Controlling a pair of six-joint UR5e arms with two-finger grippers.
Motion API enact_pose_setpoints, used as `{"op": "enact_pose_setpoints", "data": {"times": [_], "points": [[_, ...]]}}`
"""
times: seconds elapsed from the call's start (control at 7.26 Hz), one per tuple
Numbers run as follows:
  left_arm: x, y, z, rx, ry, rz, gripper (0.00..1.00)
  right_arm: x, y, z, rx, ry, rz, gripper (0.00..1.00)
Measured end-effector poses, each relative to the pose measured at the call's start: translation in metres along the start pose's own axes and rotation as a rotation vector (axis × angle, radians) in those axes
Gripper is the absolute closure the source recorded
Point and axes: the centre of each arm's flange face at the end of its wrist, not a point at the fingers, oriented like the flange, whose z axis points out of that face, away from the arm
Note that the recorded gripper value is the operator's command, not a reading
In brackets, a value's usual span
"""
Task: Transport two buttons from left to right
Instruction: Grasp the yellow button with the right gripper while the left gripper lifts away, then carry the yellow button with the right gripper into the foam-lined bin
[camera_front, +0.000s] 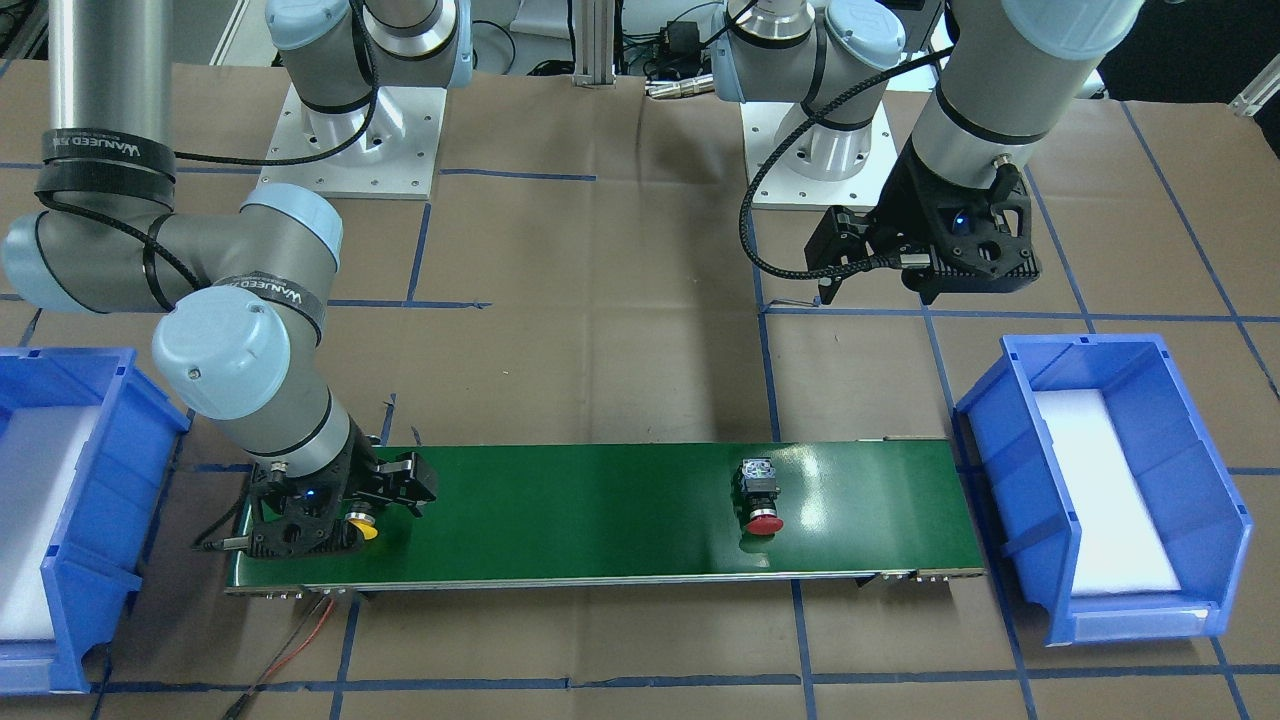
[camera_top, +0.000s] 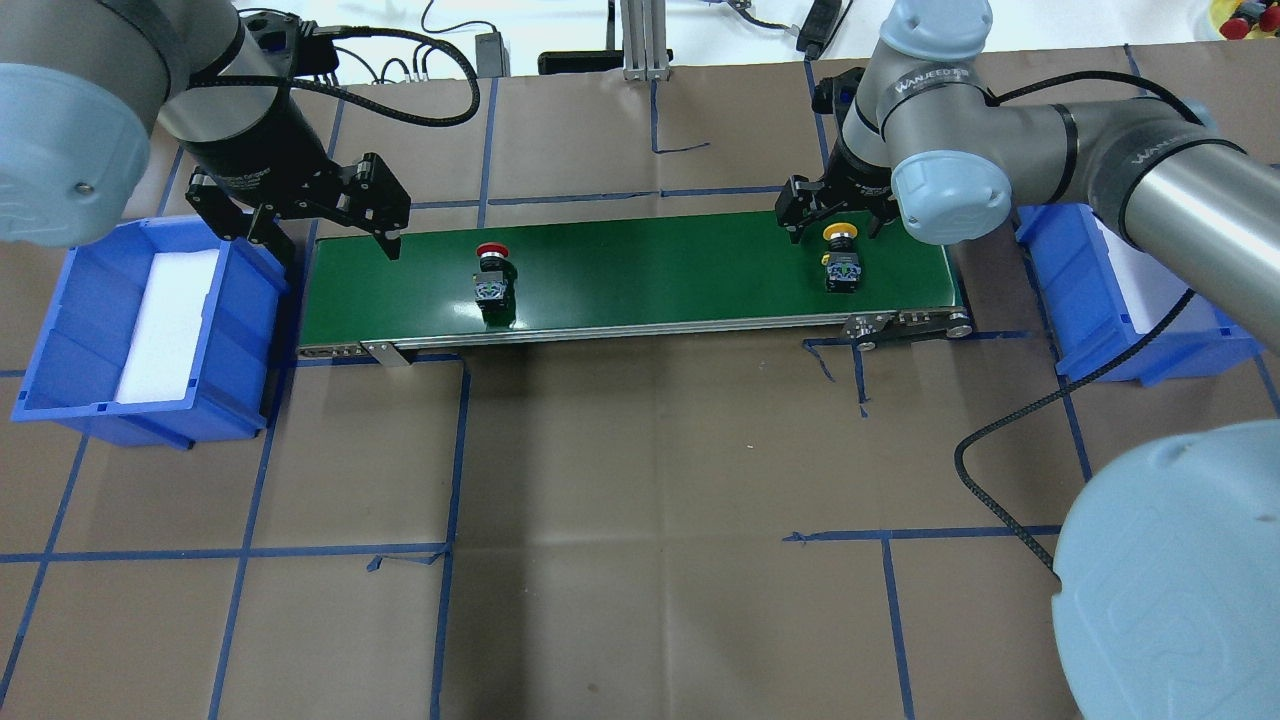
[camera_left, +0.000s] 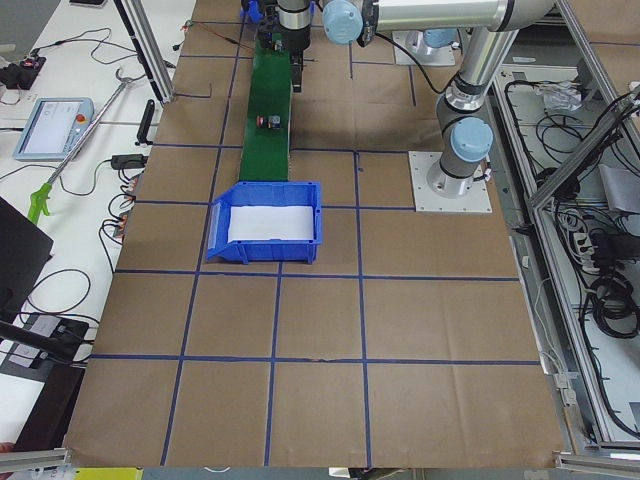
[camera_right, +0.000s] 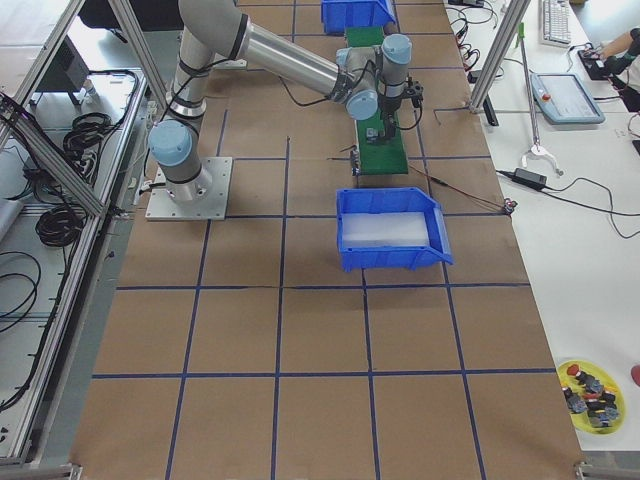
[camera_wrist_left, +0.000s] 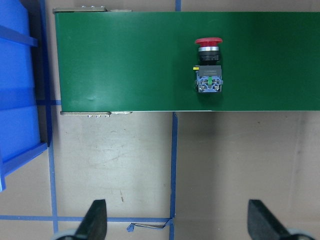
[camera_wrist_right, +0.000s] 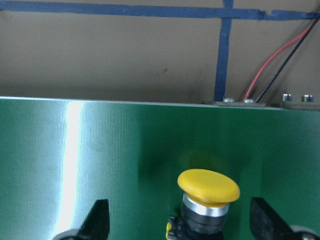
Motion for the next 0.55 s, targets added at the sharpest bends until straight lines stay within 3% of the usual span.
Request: {"op": "enact_pose_setpoints", "data": {"times": [0.14, 0.28, 0.41, 0.55], "points": [[0.0001, 0.0002, 0.0003, 0.0, 0.0, 0.0, 0.0, 0.0001, 0.005, 0.0052, -0.014, 0.001, 0.0, 0.35], [0.0001, 0.0002, 0.0004, 0.001, 0.0, 0.0, 0.0, 0.0009, 0.0078, 0.0082, -0.023, 0.006, 0.001, 0.7], [0.0001, 0.0001, 0.0006, 0.001, 0.0, 0.0, 0.0, 0.0036, 0.009, 0.0089, -0.03, 0.021, 0.005, 0.92], [0.0001, 0.0002, 0.0008, 0.001, 0.0, 0.0, 0.0, 0.0074, 0.0099, 0.0062, -0.036, 0.043, 0.011, 0.96]]}}
